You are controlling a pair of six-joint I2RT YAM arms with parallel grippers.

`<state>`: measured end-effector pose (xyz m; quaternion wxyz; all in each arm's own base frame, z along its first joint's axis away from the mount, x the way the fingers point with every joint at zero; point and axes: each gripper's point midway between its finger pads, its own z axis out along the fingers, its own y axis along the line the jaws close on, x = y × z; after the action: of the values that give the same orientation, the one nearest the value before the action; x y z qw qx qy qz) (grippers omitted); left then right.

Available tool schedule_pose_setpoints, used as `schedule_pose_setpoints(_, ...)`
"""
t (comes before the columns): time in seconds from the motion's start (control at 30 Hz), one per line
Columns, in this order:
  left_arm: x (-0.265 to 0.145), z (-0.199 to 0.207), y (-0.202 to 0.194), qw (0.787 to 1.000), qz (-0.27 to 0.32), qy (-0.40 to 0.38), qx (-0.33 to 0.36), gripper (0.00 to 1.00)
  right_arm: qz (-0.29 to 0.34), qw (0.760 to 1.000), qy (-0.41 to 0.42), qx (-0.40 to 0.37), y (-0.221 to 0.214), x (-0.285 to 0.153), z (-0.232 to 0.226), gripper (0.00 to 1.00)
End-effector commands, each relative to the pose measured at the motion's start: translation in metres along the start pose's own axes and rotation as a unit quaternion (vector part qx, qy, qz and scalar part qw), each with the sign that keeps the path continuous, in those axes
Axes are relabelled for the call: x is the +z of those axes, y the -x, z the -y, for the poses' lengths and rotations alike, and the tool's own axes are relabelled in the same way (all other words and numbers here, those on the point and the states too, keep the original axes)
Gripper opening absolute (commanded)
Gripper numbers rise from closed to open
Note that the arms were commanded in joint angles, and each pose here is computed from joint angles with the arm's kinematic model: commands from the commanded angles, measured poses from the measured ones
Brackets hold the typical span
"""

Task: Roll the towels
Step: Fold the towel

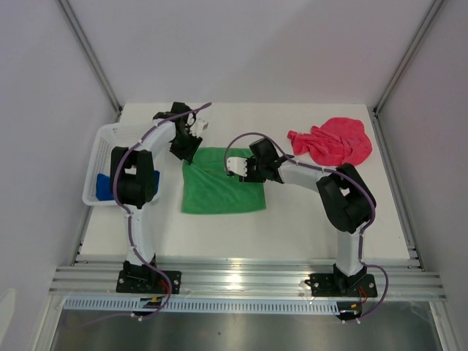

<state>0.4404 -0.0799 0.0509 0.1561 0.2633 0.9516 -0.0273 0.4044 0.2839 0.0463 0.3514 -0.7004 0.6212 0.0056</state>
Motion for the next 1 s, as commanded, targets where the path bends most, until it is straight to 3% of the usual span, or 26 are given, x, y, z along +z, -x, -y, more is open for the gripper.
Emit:
schedule_pose_setpoints(0.0,-0.001,-0.002,0.017,1.000,0.019,0.002,-0.001,0.45,0.016,0.999,-0.003,-0.038,0.007,0.011,0.005,0.44)
schedule_pose_setpoints(0.43,0.002,0.003,0.019,1.000,0.019,-0.011,0.000,0.40,0.018,0.998,-0.017,-0.058,0.023,0.019,0.018,0.41)
schedule_pose_setpoints(0.57,0.001,0.003,0.020,1.000,0.021,-0.012,0.001,0.26,0.005,0.997,-0.022,-0.067,0.018,0.004,0.025,0.40)
schedule_pose_setpoints(0.67,0.001,0.003,0.020,1.000,0.022,-0.012,0.002,0.07,0.003,0.997,-0.024,-0.071,0.018,-0.010,0.031,0.40)
schedule_pose_setpoints(0.8,0.001,0.002,0.020,1.000,0.022,-0.009,-0.001,0.01,0.012,0.997,-0.025,-0.075,0.021,-0.016,0.037,0.41)
schedule_pose_setpoints(0.97,0.000,0.001,0.021,1.000,0.024,-0.007,-0.001,0.01,0.030,0.997,0.004,-0.071,0.026,0.002,0.029,0.40)
